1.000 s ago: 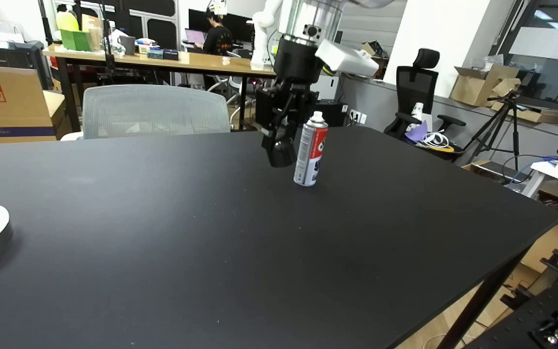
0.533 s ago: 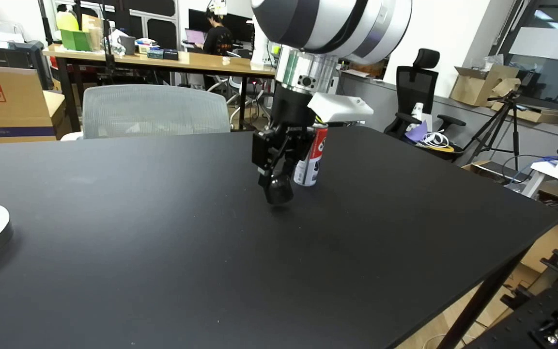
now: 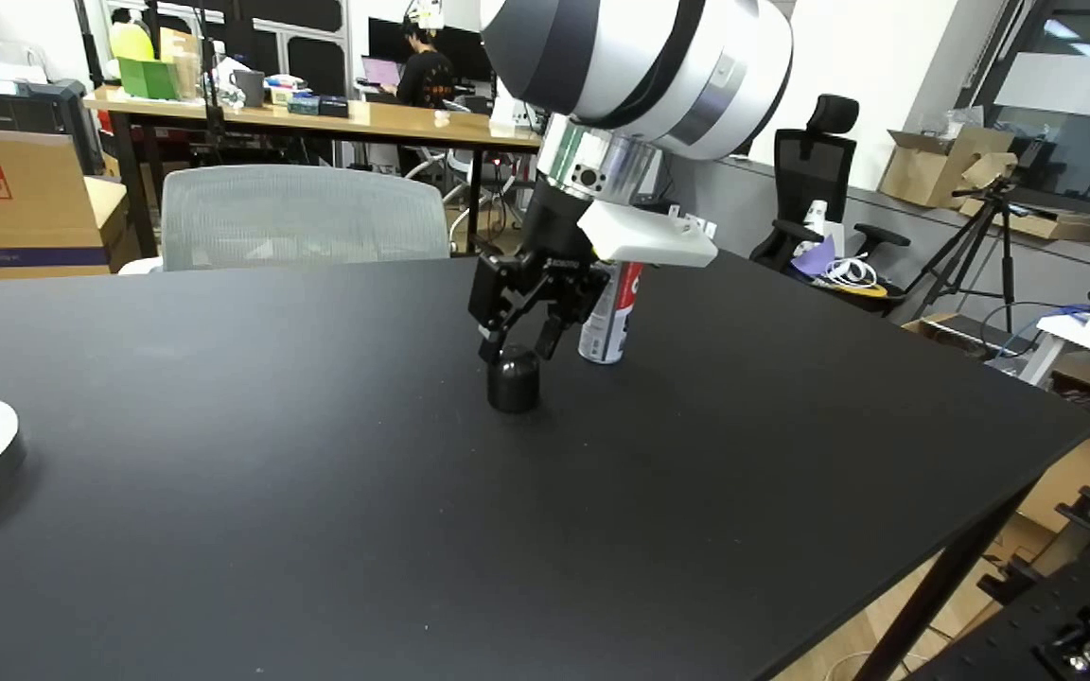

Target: Take the black lid from the top of the can and put it on the table

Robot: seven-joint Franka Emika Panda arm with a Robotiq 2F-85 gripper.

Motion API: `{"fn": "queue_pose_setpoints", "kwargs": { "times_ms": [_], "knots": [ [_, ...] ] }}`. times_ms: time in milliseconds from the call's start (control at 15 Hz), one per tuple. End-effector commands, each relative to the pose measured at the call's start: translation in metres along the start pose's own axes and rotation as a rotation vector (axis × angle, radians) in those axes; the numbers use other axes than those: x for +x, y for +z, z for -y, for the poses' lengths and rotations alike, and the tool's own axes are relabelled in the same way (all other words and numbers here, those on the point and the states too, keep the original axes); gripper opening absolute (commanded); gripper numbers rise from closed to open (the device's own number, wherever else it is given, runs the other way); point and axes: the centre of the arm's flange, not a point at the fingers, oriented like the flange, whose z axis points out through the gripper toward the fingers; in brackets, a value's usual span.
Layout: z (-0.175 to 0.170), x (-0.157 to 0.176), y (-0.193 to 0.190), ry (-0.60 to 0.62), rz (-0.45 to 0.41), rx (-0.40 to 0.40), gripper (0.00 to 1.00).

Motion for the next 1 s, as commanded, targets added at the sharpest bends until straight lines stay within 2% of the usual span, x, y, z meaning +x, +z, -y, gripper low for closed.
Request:
{"fn": "queue_pose_setpoints", "kwargs": {
  "times_ms": [0, 267, 800, 933],
  "knots": [
    [-0.004, -0.001, 0.000, 0.030, -0.026, -0.008, 0.99],
    [-0.004, 0.002, -0.009, 0.003, -0.048, -0.045, 1.00],
    [0.014, 0.014, -0.074, -0.116, 0.066, -0.155, 1.00],
    [0.019, 0.014, -0.091, -0.135, 0.107, -0.162, 1.00]
  ]
}}
